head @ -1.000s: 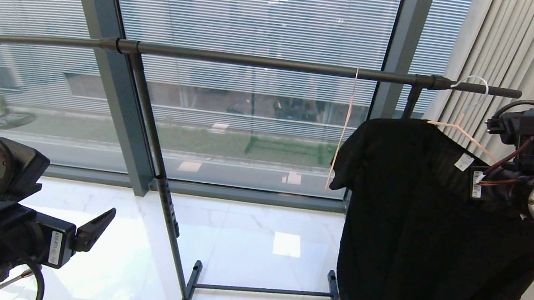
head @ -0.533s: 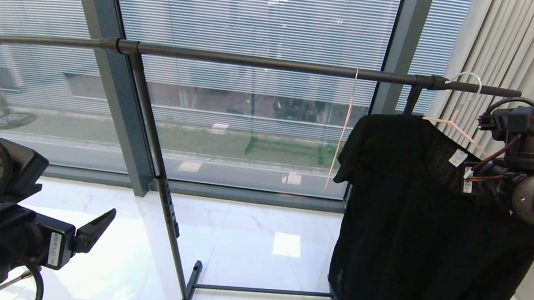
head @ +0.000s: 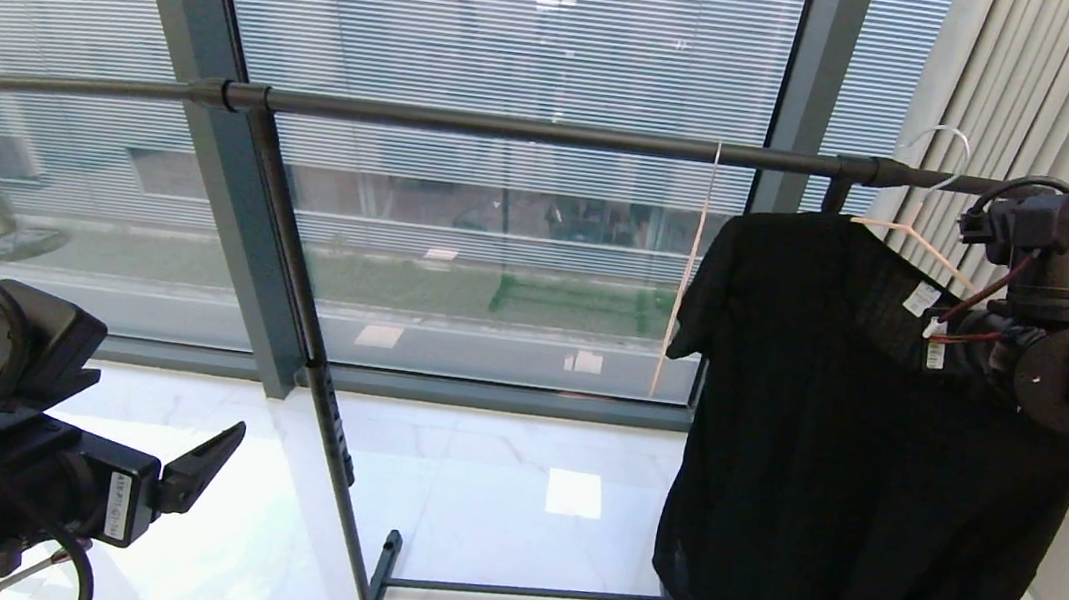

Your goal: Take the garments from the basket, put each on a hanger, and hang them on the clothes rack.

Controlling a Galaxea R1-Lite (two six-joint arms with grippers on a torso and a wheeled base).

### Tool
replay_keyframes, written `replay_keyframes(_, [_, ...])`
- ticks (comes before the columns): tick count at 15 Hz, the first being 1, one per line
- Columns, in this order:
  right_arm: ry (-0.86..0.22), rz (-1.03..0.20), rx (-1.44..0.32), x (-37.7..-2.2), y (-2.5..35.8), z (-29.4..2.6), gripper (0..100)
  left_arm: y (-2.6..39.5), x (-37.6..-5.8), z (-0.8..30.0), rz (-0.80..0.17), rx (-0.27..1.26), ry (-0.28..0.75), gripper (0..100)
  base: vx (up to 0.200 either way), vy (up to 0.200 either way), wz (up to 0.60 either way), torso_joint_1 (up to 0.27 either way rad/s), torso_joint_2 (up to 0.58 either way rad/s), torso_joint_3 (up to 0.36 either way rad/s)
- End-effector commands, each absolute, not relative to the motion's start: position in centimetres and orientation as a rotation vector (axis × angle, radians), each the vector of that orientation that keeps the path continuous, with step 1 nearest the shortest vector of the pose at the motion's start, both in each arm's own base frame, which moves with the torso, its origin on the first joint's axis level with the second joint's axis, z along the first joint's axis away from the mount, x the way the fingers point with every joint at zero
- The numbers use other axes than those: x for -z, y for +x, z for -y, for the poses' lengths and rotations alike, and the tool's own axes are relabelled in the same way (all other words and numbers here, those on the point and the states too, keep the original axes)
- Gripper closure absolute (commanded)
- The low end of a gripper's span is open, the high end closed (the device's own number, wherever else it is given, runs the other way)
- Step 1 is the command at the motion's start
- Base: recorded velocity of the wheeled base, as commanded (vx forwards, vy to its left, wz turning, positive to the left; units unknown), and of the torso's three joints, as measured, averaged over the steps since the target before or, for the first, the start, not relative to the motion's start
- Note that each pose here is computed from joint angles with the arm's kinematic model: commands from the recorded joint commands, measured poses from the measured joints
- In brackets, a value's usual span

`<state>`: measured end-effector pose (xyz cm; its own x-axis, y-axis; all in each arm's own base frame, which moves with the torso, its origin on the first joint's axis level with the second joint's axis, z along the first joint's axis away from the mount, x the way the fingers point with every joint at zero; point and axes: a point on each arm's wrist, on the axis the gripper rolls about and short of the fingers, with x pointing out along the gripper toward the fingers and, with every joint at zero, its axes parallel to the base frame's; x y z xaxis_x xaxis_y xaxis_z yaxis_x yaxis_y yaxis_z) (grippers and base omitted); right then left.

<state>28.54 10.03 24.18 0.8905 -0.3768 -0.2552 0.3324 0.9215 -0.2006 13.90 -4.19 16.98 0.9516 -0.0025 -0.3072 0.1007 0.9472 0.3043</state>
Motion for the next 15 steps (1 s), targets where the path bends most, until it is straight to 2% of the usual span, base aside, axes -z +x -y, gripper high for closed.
replay_keyframes(1, [-0.155, -0.298, 0.369, -24.1, 28.6, -10.1, 100, 13.9, -17.0, 4.3, -0.307, 0.064, 0.325, 0, 0.200, 0.000, 0.00, 0.007, 0.00, 0.002])
replay_keyframes(8, [-0.162, -0.301, 0.388, -23.9, 28.5, -10.0, 100, 13.9, -17.0, 4.4, -0.307, 0.066, 0.325, 0, 0.200, 0.000, 0.00, 0.006, 0.00, -0.001])
replay_keyframes(15, [-0.190, -0.319, 0.389, -23.2, 29.8, -10.7, 100, 13.8, -17.0, 4.4, -0.305, 0.067, 0.324, 0, 0.000, 0.000, 0.00, 0.000, 0.00, 0.000])
